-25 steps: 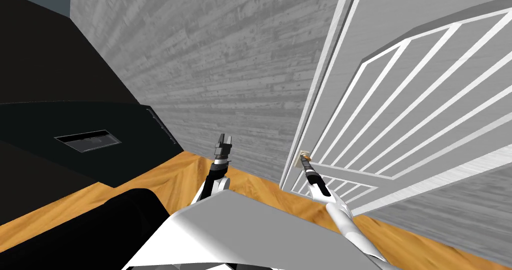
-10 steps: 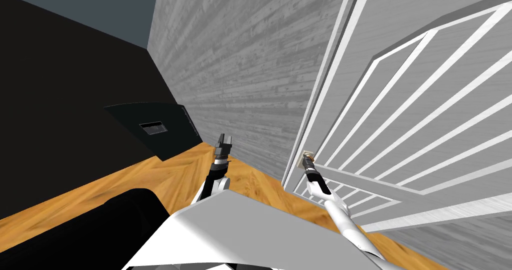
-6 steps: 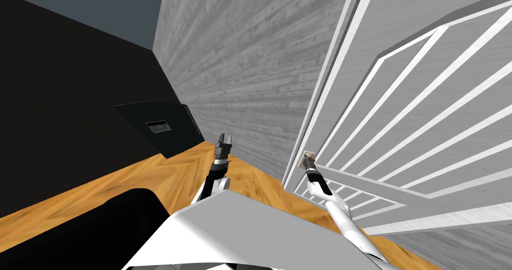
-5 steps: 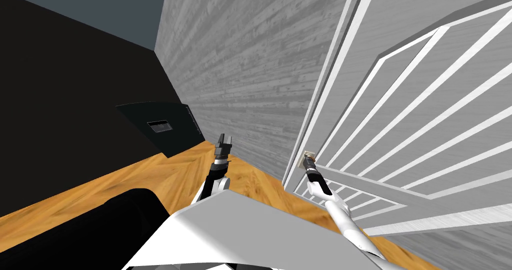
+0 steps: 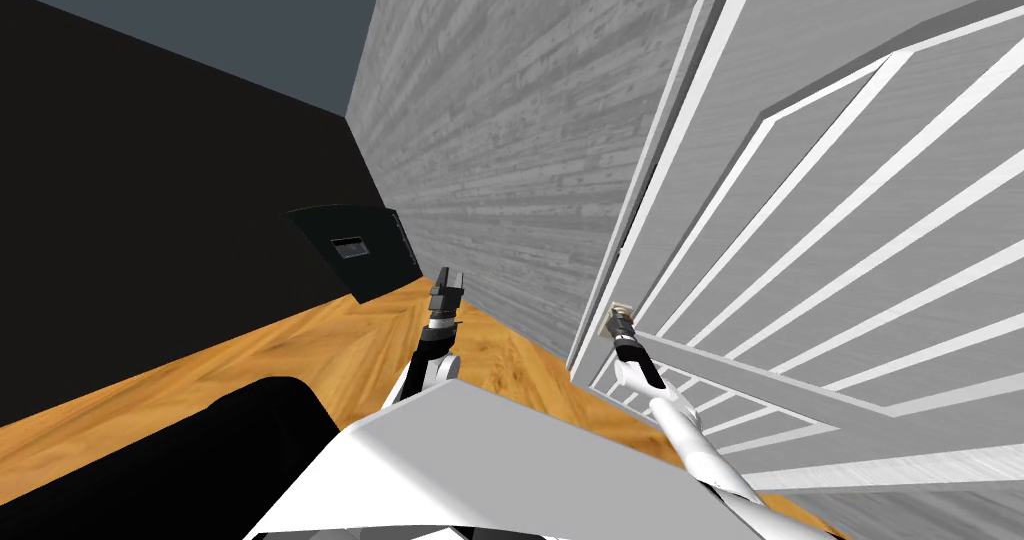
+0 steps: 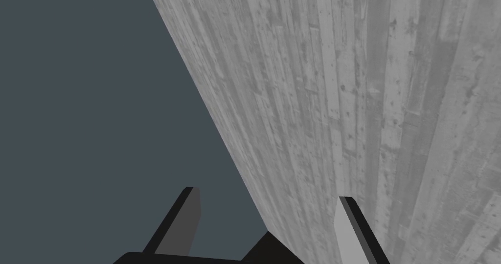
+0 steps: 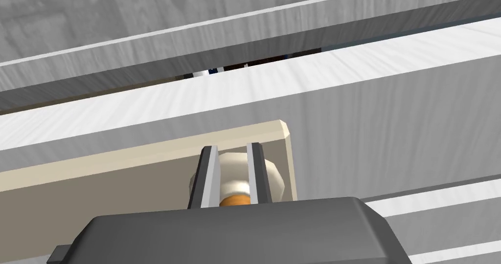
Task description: Pull the door open
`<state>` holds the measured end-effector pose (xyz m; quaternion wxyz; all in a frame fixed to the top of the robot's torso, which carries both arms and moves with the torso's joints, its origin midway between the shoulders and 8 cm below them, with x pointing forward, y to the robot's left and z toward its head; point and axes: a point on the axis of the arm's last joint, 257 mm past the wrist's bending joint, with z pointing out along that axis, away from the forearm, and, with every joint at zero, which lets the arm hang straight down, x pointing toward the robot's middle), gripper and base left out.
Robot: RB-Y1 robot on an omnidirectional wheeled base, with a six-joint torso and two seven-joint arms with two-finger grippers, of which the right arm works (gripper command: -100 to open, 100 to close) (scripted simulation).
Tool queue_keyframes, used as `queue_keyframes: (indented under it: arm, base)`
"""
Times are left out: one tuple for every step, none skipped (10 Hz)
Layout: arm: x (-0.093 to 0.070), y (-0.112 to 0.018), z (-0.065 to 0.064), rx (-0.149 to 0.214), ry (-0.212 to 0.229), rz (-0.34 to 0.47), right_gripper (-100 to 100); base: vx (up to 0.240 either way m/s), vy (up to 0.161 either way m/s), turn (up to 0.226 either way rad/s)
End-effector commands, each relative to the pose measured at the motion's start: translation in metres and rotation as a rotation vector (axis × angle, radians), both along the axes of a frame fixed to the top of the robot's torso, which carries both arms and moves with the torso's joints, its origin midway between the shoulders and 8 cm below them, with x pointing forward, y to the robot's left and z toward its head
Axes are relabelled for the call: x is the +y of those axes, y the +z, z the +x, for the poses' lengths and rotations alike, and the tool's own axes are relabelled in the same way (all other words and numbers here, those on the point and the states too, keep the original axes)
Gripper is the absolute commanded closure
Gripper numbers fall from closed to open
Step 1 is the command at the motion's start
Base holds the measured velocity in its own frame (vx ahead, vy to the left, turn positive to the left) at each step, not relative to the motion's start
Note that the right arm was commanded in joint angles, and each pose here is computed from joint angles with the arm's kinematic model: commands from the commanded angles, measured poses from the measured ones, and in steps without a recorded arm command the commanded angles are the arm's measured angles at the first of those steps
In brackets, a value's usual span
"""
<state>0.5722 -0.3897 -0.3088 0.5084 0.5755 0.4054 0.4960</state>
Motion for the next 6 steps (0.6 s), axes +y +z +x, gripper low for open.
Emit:
queue_keyframes:
  arm:
    - [-0.021,0.0,-0.0082,0.005,-0.033,0.005,100]
    - [-0.021,0.0,-0.0082,0.005,-0.033,0.005,100]
    - [-0.0236,0.0012,-0.008,-0.009,-0.043,0.059,100]
    - [-0.0261,0.0024,-0.0079,-0.023,-0.053,0.112,100]
    - [-0.0286,0.0035,-0.0079,-0.036,-0.063,0.157,100]
    - [-0.0286,0.0035,-0.0079,-0.038,-0.063,0.166,100]
  base:
    - [-0.015,-0.018,0.019]
    - [-0.004,0.006,-0.041]
    - [-0.04,-0.011,0.079]
    - [-0.075,-0.065,0.175]
    - [-0.1,-0.05,0.194]
    - [-0.074,-0.042,0.077]
